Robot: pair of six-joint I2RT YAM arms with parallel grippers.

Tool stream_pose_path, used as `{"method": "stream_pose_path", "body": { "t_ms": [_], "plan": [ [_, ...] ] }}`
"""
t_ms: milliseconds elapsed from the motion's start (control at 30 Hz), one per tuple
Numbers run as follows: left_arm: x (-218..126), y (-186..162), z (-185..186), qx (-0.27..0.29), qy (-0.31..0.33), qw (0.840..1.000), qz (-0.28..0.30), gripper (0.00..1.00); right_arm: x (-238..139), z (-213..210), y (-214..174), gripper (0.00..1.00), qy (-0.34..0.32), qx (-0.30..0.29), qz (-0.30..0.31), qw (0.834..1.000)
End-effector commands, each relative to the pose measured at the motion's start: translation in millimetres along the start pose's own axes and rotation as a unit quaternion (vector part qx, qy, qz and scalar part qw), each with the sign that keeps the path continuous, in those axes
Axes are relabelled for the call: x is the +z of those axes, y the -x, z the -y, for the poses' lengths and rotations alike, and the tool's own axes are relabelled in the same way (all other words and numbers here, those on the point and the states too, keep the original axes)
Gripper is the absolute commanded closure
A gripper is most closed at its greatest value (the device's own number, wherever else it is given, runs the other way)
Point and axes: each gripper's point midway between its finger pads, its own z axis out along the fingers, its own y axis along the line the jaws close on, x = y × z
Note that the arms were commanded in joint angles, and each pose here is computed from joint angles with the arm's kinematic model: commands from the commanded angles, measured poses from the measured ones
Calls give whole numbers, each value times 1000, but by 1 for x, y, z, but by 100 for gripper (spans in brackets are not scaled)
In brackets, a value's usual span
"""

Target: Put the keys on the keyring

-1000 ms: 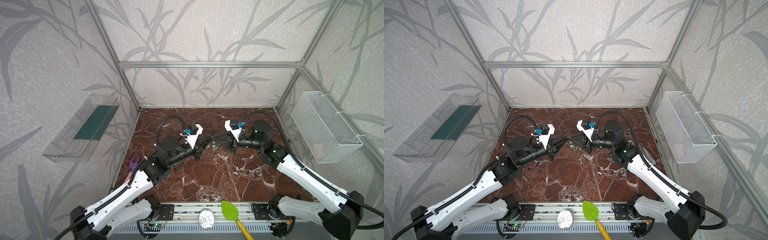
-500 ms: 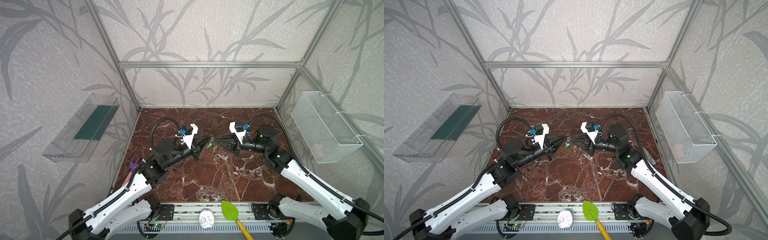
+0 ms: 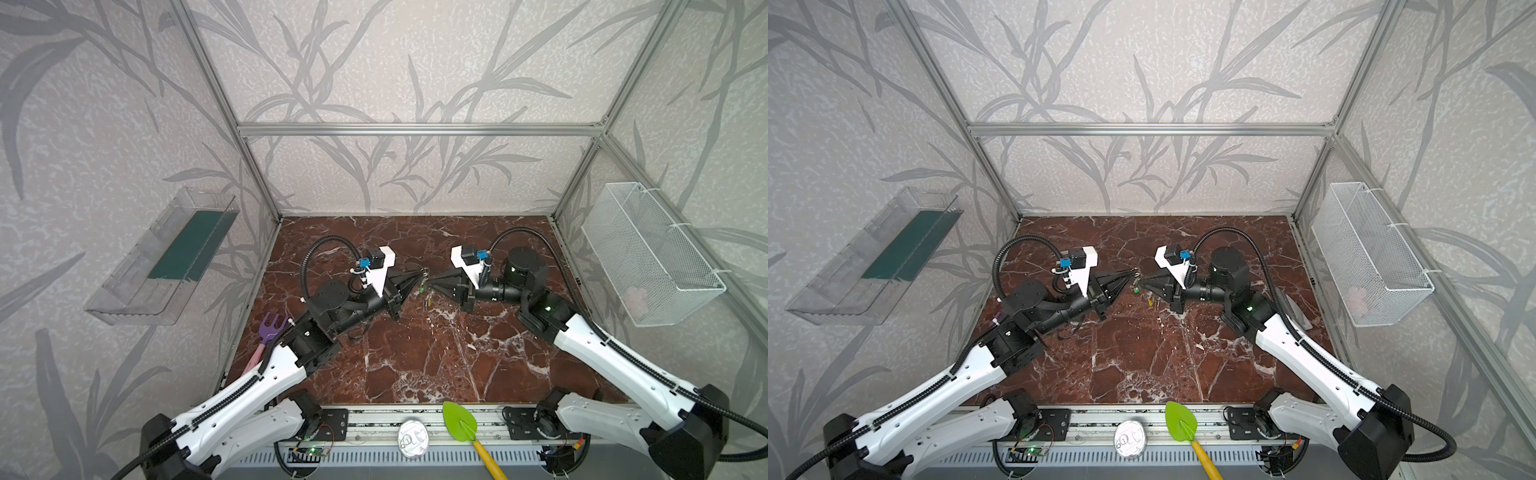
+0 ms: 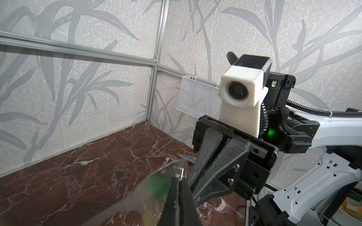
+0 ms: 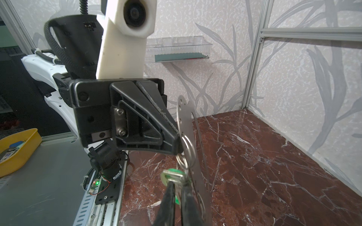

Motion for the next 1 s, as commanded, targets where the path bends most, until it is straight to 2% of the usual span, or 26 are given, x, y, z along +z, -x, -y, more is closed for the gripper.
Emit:
{"method": "stream_pose_path", "body": {
  "t_ms": [0,100,233,333,667,967],
  "plan": [
    [1,9,3,-1,-5,1000,20,100,-2,-11,24,96,21,-23,25,999],
    [1,8,1,0,0,1000,22,100,-2,-14,25,96,26,-23,26,999],
    [2,6,1,0,-2,1000,20,100,-2,-13,25,83,26,-20,27,999],
    [1,5,2,1,-6,1000,21,100,-1,-11,25,81,22,-18,27,999],
    [-9,6,3,8,-3,999,34,100,-10,-5,33,79,-17,-28,39,999],
    [-6,1,12,11,-33,999,25,100,-7,-7,38,78,-6,-25,38,999]
  ]
}}
